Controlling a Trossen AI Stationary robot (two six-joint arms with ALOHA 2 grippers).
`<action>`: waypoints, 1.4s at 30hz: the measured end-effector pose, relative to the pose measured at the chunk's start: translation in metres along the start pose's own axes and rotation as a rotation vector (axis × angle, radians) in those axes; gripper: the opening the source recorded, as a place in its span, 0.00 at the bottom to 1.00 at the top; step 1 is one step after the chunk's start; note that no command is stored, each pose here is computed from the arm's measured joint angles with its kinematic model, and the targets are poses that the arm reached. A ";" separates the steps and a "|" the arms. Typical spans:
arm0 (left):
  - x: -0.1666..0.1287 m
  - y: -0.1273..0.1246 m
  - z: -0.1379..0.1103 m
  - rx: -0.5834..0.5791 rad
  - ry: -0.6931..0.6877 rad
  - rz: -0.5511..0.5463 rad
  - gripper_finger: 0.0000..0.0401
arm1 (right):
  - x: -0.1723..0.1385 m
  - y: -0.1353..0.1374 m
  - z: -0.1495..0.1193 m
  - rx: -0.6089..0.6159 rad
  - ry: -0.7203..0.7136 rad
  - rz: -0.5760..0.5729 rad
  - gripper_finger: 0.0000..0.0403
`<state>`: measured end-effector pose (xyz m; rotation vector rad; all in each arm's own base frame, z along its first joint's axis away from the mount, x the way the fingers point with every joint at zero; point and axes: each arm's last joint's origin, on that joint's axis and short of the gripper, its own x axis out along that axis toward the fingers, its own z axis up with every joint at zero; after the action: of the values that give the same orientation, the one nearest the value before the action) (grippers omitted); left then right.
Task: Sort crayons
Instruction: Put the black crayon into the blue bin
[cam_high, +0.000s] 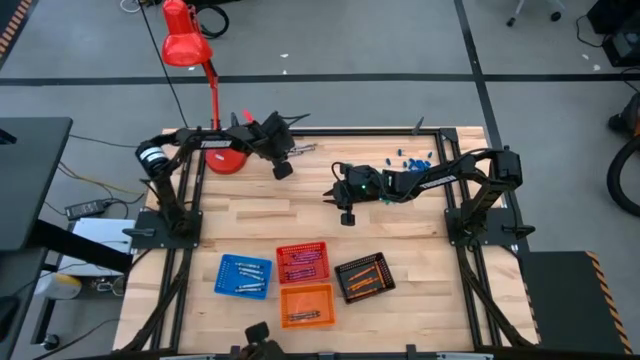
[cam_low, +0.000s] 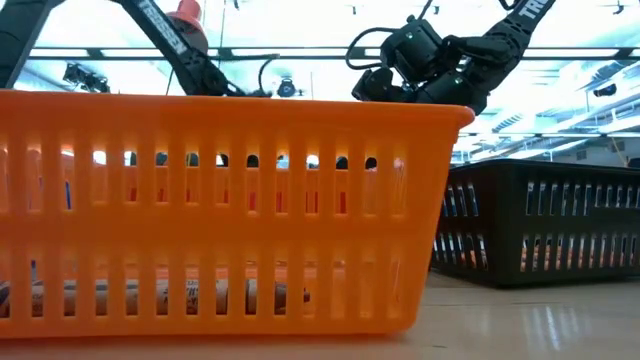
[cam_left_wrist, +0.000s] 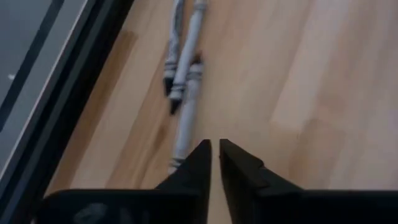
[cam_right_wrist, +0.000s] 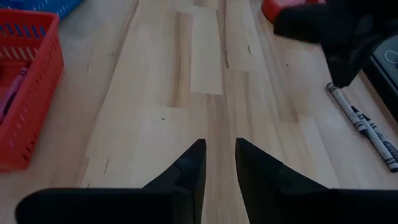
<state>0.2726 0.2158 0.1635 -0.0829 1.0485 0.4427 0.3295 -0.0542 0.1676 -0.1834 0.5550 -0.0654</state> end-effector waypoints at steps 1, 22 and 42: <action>0.004 0.003 -0.002 -0.001 0.008 0.003 0.13 | 0.000 0.000 0.000 -0.001 -0.002 0.000 0.23; 0.038 0.019 -0.014 -0.023 0.023 -0.032 0.32 | 0.000 0.000 0.001 -0.022 -0.014 -0.005 0.23; 0.029 0.018 -0.018 0.056 0.068 -0.049 0.07 | 0.000 0.000 0.001 -0.022 -0.010 -0.007 0.23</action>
<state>0.2630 0.2358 0.1325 -0.0746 1.1227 0.3679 0.3300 -0.0544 0.1686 -0.2071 0.5451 -0.0647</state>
